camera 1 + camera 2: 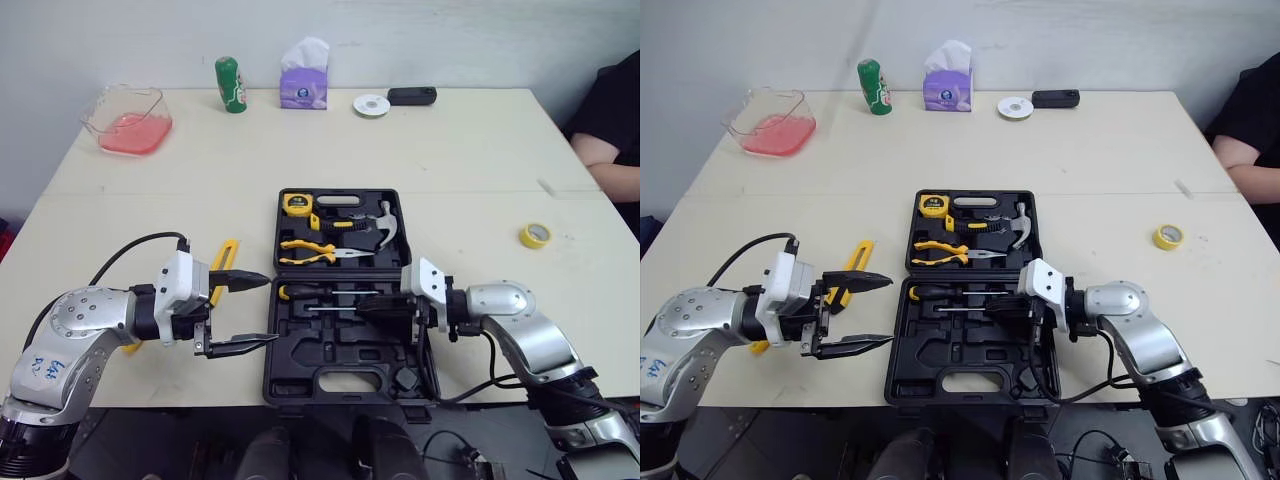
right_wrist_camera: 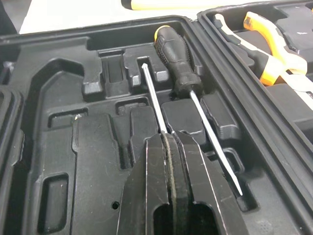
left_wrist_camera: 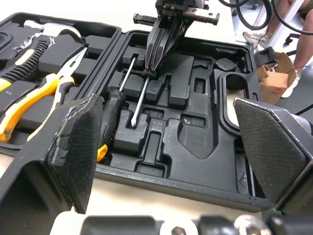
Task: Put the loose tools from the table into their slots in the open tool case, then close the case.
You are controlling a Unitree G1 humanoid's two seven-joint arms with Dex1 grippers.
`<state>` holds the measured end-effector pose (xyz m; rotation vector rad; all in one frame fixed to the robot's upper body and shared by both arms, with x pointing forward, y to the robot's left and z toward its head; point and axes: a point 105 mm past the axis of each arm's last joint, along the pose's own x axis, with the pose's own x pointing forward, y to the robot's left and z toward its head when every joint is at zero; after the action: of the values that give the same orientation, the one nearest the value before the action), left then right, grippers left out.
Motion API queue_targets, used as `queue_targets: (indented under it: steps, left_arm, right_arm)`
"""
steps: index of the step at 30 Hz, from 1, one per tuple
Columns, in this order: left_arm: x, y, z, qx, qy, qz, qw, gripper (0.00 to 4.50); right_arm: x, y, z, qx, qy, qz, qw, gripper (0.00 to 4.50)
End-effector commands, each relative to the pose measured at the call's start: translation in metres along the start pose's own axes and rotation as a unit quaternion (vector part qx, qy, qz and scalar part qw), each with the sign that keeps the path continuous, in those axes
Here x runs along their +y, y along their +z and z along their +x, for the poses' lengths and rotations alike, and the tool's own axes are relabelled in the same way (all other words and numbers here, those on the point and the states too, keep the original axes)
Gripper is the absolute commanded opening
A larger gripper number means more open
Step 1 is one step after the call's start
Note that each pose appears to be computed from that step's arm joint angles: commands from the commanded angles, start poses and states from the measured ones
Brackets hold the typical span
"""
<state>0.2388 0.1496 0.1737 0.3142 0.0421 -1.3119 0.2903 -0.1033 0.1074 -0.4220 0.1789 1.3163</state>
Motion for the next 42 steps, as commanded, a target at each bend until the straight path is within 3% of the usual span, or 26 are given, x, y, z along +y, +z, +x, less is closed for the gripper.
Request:
queue_targets:
  steps: [1, 12, 14, 17, 20, 24, 31, 36, 42]
  left_arm:
    - [-0.002, 0.004, -0.001, -0.001, 0.0, 0.013, 1.0, 4.5]
    - [0.0, 0.001, -0.001, -0.004, 0.013, 0.018, 1.0, 4.5]
    - [0.002, 0.002, -0.003, -0.006, 0.024, 0.025, 0.999, 4.5]
    - [0.011, 0.005, -0.015, -0.014, 0.063, 0.042, 0.997, 4.5]
    - [0.02, -0.002, -0.041, 0.001, 0.119, 0.022, 0.993, 4.5]
    - [0.036, -0.021, -0.09, 0.03, 0.22, 0.002, 0.975, 4.5]
    - [0.039, -0.045, -0.165, 0.06, 0.357, -0.023, 0.932, 4.5]
    - [0.028, -0.065, -0.209, 0.066, 0.454, -0.058, 0.887, 4.5]
    - [0.011, -0.086, -0.247, 0.091, 0.534, -0.09, 0.836, 4.5]
  right_arm:
    - [0.011, -0.046, 0.006, 0.093, -0.001, 0.068, 0.993, 0.11]
    - [-0.002, -0.026, -0.004, 0.038, -0.022, 0.018, 0.999, 0.11]
    - [-0.004, -0.013, -0.011, -0.002, -0.026, -0.004, 1.0, 0.11]
    - [0.004, 0.024, -0.034, -0.121, -0.008, -0.031, 0.992, 0.11]
    - [-0.009, 0.038, -0.068, -0.15, -0.064, -0.043, 0.986, 0.11]
    - [-0.021, 0.03, -0.111, -0.112, -0.133, -0.065, 0.983, 1.37]
    - [-0.042, -0.006, -0.207, -0.018, -0.312, -0.09, 0.946, 4.34]
    - [-0.039, -0.035, -0.263, 0.026, -0.42, -0.079, 0.904, 4.43]
    - [-0.025, -0.069, -0.307, 0.073, -0.503, -0.052, 0.86, 4.43]
